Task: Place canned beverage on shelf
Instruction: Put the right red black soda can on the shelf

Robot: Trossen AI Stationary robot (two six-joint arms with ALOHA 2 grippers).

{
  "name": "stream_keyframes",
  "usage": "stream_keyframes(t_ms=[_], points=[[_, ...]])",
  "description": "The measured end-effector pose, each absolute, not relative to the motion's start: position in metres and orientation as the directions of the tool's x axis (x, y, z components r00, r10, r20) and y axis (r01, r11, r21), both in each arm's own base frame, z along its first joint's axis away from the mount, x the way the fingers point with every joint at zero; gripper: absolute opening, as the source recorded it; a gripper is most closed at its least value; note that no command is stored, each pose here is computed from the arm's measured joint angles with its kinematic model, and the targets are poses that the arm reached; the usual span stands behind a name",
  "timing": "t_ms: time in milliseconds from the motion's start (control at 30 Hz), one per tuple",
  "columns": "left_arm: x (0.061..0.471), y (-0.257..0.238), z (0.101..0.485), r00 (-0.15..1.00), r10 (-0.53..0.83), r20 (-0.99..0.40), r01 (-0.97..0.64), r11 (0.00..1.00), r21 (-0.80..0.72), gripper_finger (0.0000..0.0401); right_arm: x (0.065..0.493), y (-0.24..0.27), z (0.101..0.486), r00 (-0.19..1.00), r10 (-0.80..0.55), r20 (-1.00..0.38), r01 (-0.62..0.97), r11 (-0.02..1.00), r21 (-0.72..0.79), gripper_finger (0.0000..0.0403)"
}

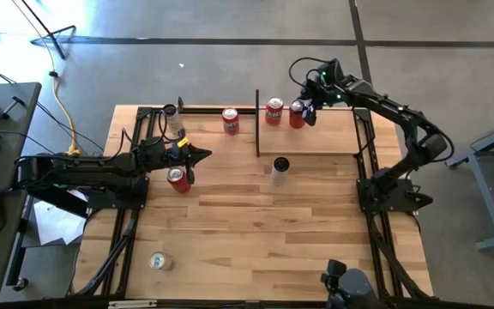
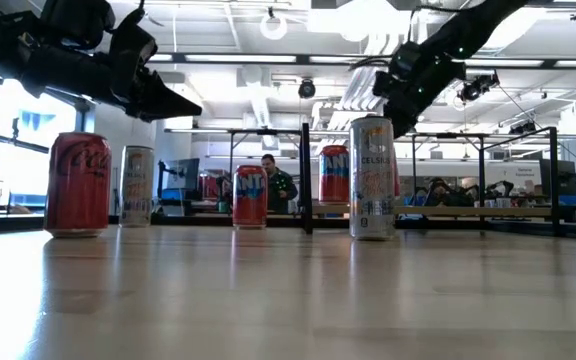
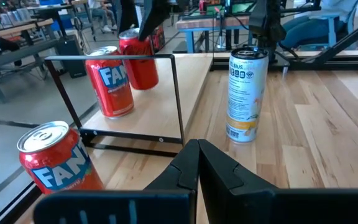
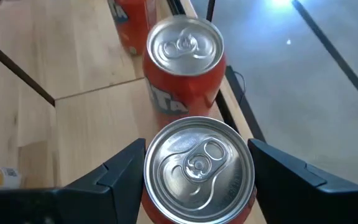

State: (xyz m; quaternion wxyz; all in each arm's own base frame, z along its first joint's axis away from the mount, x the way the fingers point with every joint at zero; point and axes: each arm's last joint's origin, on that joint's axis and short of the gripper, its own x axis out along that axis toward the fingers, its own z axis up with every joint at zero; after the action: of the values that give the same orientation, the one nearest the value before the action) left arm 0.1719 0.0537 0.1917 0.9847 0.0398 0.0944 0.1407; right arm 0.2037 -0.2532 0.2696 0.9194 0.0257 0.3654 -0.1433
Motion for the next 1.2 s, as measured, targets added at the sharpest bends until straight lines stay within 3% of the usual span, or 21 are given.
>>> stream_keyframes(t_ms=[600,1200], points=[[0.1719,0.0536,0.1914,0.942,0.284,-0.177,-0.269,0.957,0.105,0.0,0.2056,-0.2625,0.2635,0.657,-0.312,-0.686,0.331,0.937,-0.11,0.0241],[0.1719,0.0536,0.1915,0.942,0.284,-0.177,-0.27,0.958,0.102,0.0,0.2042,-0.2632,0.2627,0.618,-0.348,-0.705,0.414,0.906,-0.085,0.0288]])
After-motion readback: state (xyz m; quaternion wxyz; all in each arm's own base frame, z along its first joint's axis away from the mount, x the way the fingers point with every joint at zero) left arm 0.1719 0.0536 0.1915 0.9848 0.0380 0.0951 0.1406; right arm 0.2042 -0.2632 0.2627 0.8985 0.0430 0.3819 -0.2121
